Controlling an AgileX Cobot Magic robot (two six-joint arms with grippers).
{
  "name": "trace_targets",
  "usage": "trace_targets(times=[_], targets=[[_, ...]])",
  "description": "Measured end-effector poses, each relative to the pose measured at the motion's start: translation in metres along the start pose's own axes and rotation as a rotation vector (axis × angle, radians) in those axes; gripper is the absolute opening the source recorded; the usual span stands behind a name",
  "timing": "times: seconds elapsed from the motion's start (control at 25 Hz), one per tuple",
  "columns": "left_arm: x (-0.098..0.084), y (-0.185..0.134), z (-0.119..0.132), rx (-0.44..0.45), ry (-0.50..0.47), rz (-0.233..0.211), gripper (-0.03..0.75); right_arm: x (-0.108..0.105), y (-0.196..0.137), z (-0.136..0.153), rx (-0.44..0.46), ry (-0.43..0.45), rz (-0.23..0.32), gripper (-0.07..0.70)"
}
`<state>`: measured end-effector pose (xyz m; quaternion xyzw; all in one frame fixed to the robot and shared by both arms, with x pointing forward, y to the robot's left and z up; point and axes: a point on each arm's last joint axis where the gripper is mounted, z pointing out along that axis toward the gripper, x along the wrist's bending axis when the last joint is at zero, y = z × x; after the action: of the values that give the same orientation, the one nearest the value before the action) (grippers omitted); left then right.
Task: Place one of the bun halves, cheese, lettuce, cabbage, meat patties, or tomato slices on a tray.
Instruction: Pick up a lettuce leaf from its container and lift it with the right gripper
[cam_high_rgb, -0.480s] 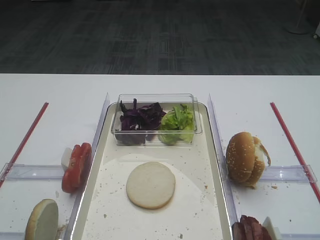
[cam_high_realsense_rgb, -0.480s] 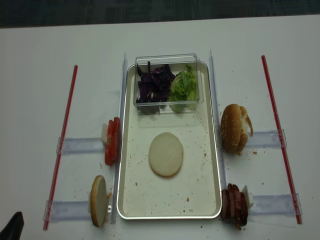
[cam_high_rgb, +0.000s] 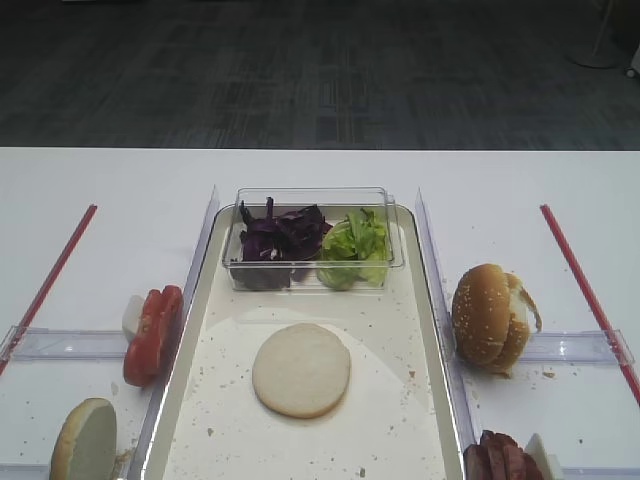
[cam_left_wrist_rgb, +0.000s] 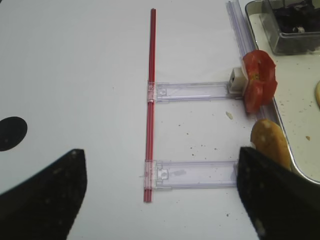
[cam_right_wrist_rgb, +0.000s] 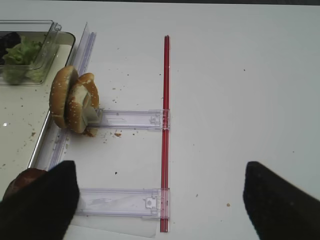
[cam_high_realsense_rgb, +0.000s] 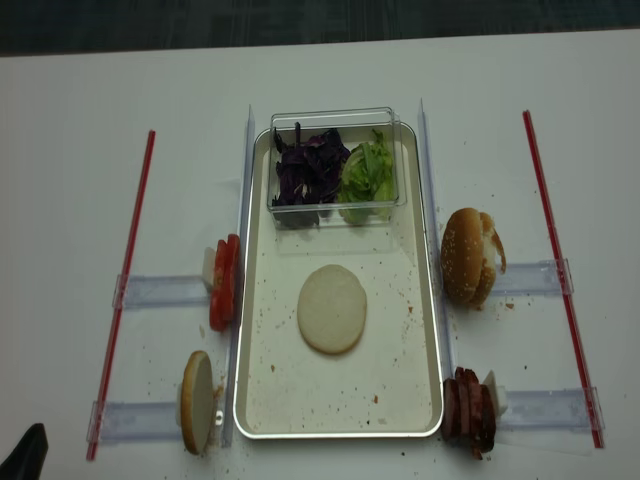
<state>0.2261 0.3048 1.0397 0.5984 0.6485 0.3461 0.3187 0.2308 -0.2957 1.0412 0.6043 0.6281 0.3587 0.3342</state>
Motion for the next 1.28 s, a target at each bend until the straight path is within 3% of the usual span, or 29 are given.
trace_targets(times=[0.16, 0.28, 0.76, 0.92, 1.08, 1.28], targets=[[0.000, 0.000, 0.000, 0.000, 0.000, 0.000, 0.564, 0.000, 0.000, 0.000, 0.003, 0.000, 0.000, 0.678], [0.000, 0.000, 0.000, 0.000, 0.000, 0.000, 0.564, 0.000, 0.006, 0.009, 0.072, 0.000, 0.002, 0.678], [0.000, 0.000, 0.000, 0.000, 0.000, 0.000, 0.564, -0.003, 0.026, 0.093, 0.667, 0.002, 0.022, 0.678], [0.000, 0.000, 0.000, 0.000, 0.000, 0.000, 0.564, -0.004, 0.023, 0.115, 0.812, 0.003, 0.027, 0.678], [0.000, 0.000, 0.000, 0.000, 0.000, 0.000, 0.564, -0.004, 0.022, 0.127, 0.888, 0.004, 0.031, 0.678], [0.000, 0.000, 0.000, 0.000, 0.000, 0.000, 0.564, -0.004, 0.021, 0.131, 0.905, 0.008, 0.040, 0.678]])
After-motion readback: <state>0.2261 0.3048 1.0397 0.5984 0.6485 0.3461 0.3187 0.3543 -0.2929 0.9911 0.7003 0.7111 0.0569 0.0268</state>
